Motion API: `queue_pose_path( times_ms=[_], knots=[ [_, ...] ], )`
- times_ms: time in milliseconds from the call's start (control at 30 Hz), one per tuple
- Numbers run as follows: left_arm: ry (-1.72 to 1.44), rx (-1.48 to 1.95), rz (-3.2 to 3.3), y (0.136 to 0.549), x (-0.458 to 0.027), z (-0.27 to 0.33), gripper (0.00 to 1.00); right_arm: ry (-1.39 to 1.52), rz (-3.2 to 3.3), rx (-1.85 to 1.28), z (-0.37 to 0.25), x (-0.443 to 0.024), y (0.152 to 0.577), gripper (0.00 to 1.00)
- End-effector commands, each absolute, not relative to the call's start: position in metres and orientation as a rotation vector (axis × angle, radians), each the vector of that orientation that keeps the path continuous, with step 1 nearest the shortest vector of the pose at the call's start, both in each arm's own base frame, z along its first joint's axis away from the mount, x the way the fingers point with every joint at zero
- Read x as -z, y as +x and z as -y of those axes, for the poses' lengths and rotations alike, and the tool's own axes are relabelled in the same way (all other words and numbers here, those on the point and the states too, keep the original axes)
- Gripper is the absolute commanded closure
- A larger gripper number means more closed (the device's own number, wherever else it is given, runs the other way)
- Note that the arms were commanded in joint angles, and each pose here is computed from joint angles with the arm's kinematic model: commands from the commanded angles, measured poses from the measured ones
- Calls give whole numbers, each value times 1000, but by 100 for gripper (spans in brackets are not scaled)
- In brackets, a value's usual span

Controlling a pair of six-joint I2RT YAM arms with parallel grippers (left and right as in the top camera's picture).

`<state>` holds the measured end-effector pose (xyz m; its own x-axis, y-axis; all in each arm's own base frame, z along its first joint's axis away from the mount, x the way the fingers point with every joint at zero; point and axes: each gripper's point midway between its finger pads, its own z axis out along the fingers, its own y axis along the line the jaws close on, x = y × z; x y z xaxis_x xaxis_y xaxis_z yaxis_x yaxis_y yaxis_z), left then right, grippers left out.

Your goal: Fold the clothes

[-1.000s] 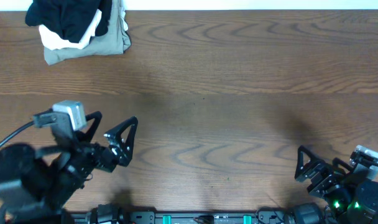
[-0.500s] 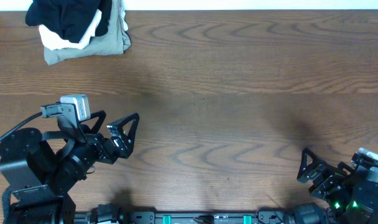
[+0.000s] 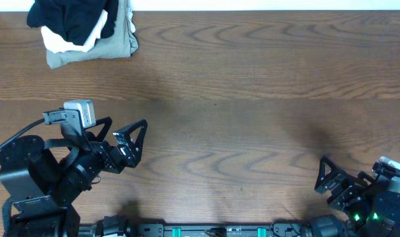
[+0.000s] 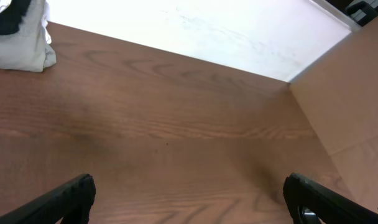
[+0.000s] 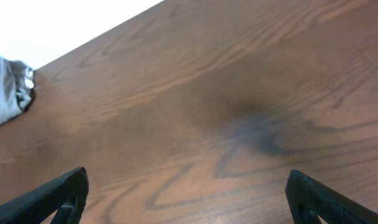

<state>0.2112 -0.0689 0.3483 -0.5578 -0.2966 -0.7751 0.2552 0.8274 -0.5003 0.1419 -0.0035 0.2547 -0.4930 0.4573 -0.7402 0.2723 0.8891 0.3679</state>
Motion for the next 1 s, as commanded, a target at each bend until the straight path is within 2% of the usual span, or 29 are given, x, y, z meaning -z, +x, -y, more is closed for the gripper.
queue_pose_path(
  times_ms=[0,200,367,633,967],
  knots=[
    [-11,726,-2034,211,-350,71,2,508,-2141,-219,6,-251,137,1],
    [-11,726,-2034,211,-350,71,2,613,-2016,-114,31,-260,137,1],
    [-11,726,-2034,211,-350,71,2,573,-1920,-52,39,-258,147,1],
    [-11,726,-2033,211,-350,71,2,379,-1713,-114,24,-242,195,1],
    [-11,726,-2034,211,-350,71,2,281,-1532,-202,11,-225,230,1]
  ],
)
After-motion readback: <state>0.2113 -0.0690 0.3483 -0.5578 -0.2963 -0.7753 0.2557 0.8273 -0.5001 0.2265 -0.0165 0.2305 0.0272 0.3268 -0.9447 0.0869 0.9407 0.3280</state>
